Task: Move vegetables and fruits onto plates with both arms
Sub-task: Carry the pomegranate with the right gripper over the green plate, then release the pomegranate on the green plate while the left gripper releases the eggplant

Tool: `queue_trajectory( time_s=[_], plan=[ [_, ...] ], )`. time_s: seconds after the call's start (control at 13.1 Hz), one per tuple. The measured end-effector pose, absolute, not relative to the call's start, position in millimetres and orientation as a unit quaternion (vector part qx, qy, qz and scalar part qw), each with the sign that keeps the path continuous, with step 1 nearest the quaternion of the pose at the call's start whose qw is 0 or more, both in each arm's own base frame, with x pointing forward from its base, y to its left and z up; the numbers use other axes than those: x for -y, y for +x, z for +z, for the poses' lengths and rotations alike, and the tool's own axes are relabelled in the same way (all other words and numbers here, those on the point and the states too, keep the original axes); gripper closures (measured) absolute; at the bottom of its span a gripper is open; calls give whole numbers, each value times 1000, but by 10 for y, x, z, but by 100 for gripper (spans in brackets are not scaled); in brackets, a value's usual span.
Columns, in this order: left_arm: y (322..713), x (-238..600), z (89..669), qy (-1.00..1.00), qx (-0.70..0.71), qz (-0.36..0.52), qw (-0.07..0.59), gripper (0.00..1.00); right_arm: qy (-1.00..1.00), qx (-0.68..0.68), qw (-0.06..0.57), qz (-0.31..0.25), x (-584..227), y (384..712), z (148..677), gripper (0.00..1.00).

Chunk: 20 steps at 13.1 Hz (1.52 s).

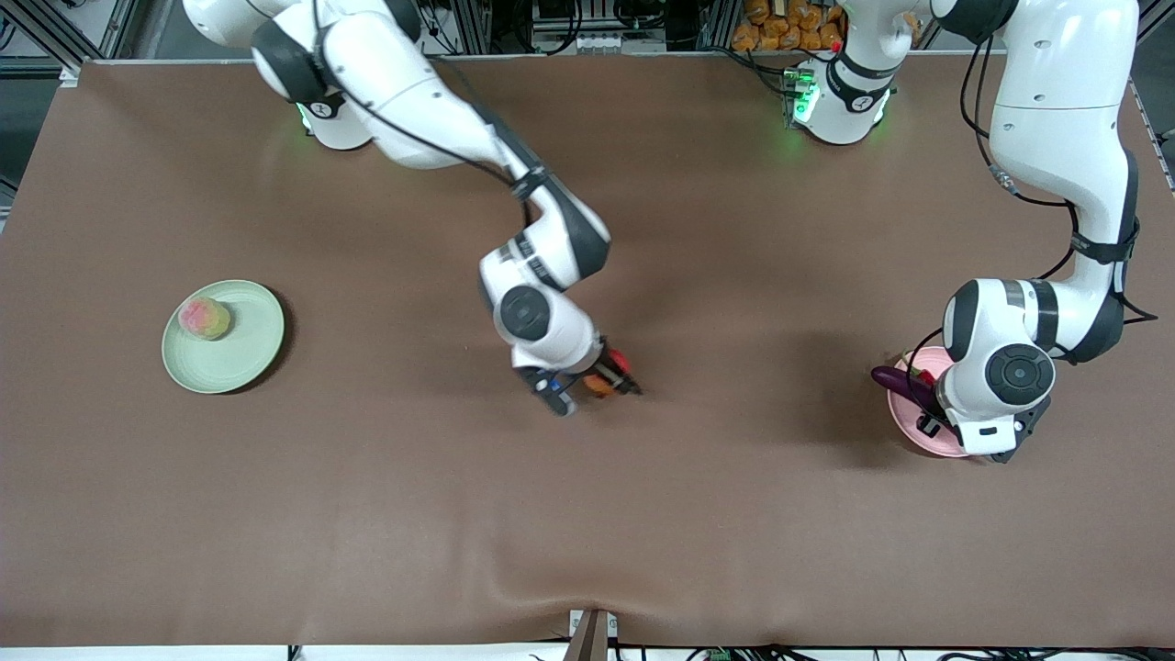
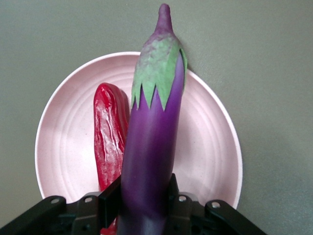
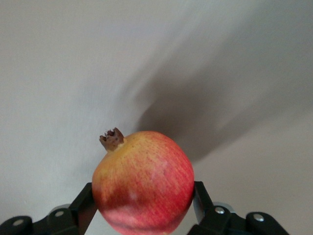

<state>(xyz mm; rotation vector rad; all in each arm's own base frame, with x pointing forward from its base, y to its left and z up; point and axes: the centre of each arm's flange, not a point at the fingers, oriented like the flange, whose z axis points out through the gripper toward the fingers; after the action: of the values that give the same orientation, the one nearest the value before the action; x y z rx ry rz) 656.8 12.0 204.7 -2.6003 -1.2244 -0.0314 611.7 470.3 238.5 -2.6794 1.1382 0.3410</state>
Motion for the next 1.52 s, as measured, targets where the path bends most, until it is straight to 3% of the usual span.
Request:
queue_trajectory(
  time_s=[0.23, 0.46, 0.69, 1.22, 1.52],
  plan=[
    [6567, -119, 2047, -897, 422, -11, 133, 58, -925, -331, 74, 172, -3830, 6455, 2896, 16],
    [6564, -120, 2045, -896, 423, -11, 133, 29, -942, -249, 61, 216, -2747, 6671, 3386, 16],
    [6568, -123, 2062, -896, 424, -12, 133, 1, -963, -159, 28, 217, -1634, 6689, 3557, 16],
    [6639, -117, 2324, -896, 427, -31, 122, 0, -972, -36, 65, 221, 779, 6206, 3054, 16],
    [6683, -113, 2582, -899, 421, -41, 118, 0, -976, -38, 69, 202, 1100, 5944, 2502, 16]
  ],
)
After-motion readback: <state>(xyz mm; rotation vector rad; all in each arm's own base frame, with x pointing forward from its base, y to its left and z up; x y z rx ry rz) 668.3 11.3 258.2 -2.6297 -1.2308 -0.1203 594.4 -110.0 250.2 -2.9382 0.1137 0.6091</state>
